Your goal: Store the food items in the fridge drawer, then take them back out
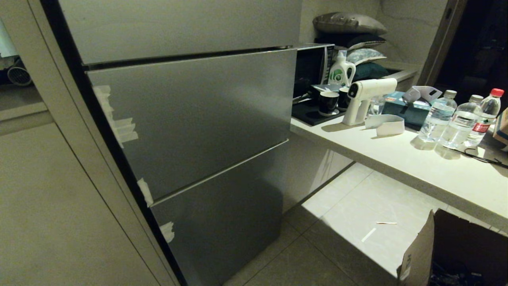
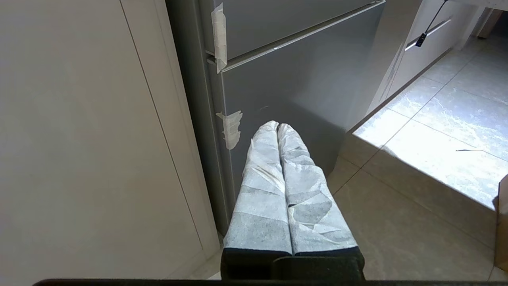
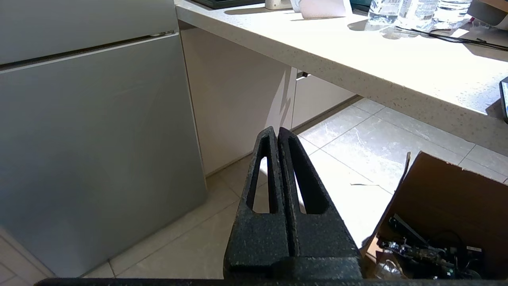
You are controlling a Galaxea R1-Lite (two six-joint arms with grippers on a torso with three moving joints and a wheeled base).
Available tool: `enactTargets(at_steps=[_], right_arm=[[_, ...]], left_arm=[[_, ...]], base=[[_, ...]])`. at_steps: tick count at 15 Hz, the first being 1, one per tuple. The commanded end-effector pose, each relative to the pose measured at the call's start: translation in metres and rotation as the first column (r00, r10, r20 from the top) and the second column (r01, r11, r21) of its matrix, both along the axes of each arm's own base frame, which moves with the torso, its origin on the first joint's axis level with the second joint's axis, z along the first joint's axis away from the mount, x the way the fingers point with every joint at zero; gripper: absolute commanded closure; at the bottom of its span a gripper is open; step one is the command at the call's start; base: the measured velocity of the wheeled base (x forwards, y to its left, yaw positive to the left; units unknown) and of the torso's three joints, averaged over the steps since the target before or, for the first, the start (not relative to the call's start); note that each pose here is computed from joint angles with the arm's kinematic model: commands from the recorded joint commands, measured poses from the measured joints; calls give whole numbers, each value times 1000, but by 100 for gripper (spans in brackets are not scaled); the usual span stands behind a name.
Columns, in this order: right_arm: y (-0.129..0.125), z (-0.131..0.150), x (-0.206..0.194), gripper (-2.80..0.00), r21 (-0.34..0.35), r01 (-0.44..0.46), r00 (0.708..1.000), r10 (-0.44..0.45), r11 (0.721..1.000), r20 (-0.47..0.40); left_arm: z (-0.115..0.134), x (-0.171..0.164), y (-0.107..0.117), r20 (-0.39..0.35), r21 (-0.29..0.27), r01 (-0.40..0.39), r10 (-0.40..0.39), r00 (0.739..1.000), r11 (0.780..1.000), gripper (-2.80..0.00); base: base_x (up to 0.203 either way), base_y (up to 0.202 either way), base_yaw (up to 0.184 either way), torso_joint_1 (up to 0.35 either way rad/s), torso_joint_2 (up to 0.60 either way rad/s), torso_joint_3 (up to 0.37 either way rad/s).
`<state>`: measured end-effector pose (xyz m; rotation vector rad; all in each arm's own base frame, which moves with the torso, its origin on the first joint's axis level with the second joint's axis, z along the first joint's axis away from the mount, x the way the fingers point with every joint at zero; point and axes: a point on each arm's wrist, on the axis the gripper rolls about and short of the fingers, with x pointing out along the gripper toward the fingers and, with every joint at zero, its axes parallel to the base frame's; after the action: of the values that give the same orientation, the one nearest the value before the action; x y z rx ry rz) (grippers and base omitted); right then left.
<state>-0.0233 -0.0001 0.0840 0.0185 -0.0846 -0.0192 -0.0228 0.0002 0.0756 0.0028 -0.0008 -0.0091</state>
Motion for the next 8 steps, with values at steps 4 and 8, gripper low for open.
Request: enactTargets(at_steps=[4, 8], right_arm=[[0, -9, 3, 0, 0, 0, 1000, 0, 1000, -30], [0, -8, 2, 0, -1, 0, 1000, 0, 1000, -29]], left_arm=[[2, -1, 0, 14, 13, 6, -6, 1000, 1000, 0], [64, -5, -2, 53, -64, 90, -87, 995, 994, 0]], base=[[0, 0, 0, 0, 0, 0], [0, 0, 0, 0, 0, 0]])
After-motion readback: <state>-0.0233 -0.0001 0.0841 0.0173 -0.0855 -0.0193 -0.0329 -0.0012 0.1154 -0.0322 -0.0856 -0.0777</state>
